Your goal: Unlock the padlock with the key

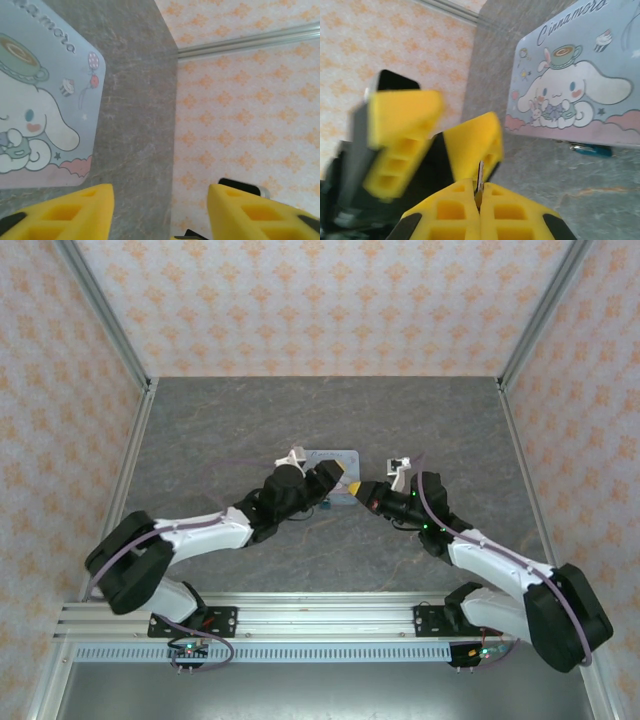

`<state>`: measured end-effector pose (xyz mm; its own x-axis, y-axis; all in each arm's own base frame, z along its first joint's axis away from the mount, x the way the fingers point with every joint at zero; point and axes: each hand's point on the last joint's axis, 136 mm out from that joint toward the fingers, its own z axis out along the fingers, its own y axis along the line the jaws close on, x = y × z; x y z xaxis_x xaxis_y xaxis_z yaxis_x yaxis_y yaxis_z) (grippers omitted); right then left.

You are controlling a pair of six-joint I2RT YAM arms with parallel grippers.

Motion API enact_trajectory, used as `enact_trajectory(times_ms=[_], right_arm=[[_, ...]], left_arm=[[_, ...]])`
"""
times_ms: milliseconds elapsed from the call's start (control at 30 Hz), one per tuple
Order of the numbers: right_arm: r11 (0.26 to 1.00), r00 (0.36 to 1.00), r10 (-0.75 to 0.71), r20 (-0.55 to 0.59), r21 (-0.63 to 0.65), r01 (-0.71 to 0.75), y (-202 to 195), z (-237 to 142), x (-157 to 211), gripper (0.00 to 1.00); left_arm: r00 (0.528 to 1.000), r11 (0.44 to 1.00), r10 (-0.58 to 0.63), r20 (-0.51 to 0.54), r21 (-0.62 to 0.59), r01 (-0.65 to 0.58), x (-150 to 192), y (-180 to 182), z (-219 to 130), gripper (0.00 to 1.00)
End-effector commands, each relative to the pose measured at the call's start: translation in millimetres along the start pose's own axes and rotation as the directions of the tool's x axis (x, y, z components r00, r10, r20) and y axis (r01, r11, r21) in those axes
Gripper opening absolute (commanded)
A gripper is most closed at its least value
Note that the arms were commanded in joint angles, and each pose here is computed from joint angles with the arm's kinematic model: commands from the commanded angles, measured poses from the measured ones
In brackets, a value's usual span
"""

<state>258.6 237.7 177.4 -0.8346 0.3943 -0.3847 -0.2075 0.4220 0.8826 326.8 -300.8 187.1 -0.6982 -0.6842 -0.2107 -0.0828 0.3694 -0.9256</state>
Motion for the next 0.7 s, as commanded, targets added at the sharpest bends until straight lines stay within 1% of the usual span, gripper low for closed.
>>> enact_trajectory(times_ms=[0,100,167,300,333,400,500,567,667], right_arm=[[0.980,0.988,-0.152,-0.030,0.121,0.155,-11.6,-7.4,1.0,0.00],[0.960,0.974,-0.222,-0.041,0.165,0.225,-14.6,-8.0,1.1,0.00],[0.940,0.959,-0.280,-0.049,0.189,0.284,-13.7,-6.1,3.5,0.00],[0.866,0.897,-0.434,-0.081,0.236,0.441,-4.4,-1.4,9.0,0.00],[0.855,0.887,-0.455,-0.085,0.239,0.461,-2.8,-0.4,9.9,0.00],[0.820,0.854,-0.513,-0.087,0.245,0.517,2.1,0.2,11.3,0.00],[0.781,0.816,-0.572,-0.082,0.247,0.573,8.7,0.2,12.2,0.00],[0.767,0.801,-0.595,-0.070,0.249,0.592,11.5,0.1,11.1,0.00],[0.761,0.794,-0.604,-0.067,0.246,0.600,14.4,1.4,9.4,0.00]], left_arm=[[0.999,0.987,0.044,-0.003,-0.156,-0.044,-15.2,-0.4,-26.4,0.57],[0.998,0.973,0.013,-0.061,-0.231,-0.026,-14.8,1.7,-35.2,0.56],[0.994,0.962,-0.019,-0.108,-0.272,-0.011,-8.4,6.2,-35.4,0.54],[0.975,0.956,-0.084,-0.207,-0.293,0.020,9.5,2.8,-27.6,0.48],[0.970,0.953,-0.098,-0.223,-0.301,0.027,12.4,3.3,-25.7,0.46],[0.963,0.947,-0.121,-0.242,-0.319,0.039,16.7,5.1,-23.2,0.42],[0.958,0.938,-0.145,-0.248,-0.343,0.053,19.3,8.1,-22.4,0.42],[0.954,0.935,-0.163,-0.250,-0.348,0.068,20.9,9.7,-20.5,0.41],[0.949,0.932,-0.180,-0.257,-0.353,0.081,24.3,10.7,-18.0,0.41]])
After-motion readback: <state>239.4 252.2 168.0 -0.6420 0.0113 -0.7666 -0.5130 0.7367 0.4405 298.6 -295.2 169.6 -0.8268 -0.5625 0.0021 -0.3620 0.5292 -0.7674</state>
